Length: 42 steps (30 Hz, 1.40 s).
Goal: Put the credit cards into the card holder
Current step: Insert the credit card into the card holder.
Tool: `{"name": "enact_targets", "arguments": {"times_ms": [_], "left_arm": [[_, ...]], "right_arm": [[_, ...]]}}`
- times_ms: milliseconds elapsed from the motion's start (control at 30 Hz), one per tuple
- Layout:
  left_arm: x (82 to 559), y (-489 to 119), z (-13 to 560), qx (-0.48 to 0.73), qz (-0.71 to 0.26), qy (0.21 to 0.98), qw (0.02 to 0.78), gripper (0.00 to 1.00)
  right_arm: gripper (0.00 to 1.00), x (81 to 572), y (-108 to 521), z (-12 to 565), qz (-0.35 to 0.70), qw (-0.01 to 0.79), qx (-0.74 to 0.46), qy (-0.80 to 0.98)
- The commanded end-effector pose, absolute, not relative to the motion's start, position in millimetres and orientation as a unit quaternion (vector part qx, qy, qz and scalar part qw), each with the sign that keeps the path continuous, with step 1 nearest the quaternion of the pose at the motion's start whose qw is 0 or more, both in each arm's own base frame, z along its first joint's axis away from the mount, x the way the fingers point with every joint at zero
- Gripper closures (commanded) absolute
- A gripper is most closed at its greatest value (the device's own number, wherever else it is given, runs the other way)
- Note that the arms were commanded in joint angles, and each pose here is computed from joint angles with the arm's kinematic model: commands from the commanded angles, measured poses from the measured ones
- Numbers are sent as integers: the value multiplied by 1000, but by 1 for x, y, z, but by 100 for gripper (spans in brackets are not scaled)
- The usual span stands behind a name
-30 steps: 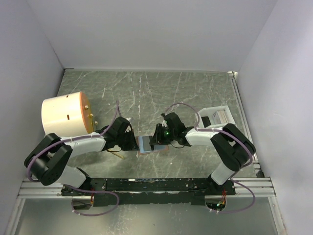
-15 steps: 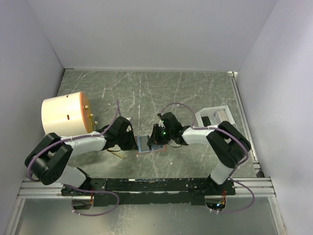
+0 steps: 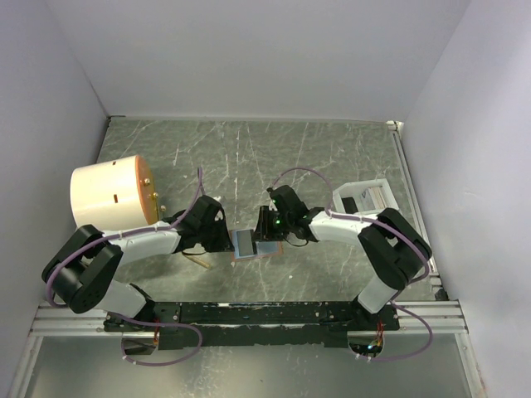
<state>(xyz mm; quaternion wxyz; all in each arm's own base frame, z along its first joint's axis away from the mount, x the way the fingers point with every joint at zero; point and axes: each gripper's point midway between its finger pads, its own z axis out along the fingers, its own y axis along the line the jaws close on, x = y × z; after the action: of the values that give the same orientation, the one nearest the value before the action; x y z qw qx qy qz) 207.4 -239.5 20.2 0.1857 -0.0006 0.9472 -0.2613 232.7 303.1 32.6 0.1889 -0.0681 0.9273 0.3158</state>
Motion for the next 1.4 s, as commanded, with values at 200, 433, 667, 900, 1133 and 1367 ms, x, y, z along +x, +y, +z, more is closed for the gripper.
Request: {"name": "enact_targets", "arguments": {"times_ms": [200,433,667,900,1133,1367], "left_arm": [[221,-242,26,-9,-262,944,201,89],[221,-241,24,-8,-259,945,200,89],[221,-241,23,-10,-260,945,201,89],[223,-242,25,-6,-258,945,202,89],[226,-245,43,-5,-273,936,221,72],[230,-242,86,13,-291,918,268,50]], "right_arm": [[82,235,317,31,329,182,-81,923],[84,234,323,29,334,182,-86,921],[97,229,327,29,337,180,-91,919],[93,231,327,29,326,181,-102,922],[78,247,315,43,280,220,-119,927],[62,274,279,73,197,285,-151,926]]}}
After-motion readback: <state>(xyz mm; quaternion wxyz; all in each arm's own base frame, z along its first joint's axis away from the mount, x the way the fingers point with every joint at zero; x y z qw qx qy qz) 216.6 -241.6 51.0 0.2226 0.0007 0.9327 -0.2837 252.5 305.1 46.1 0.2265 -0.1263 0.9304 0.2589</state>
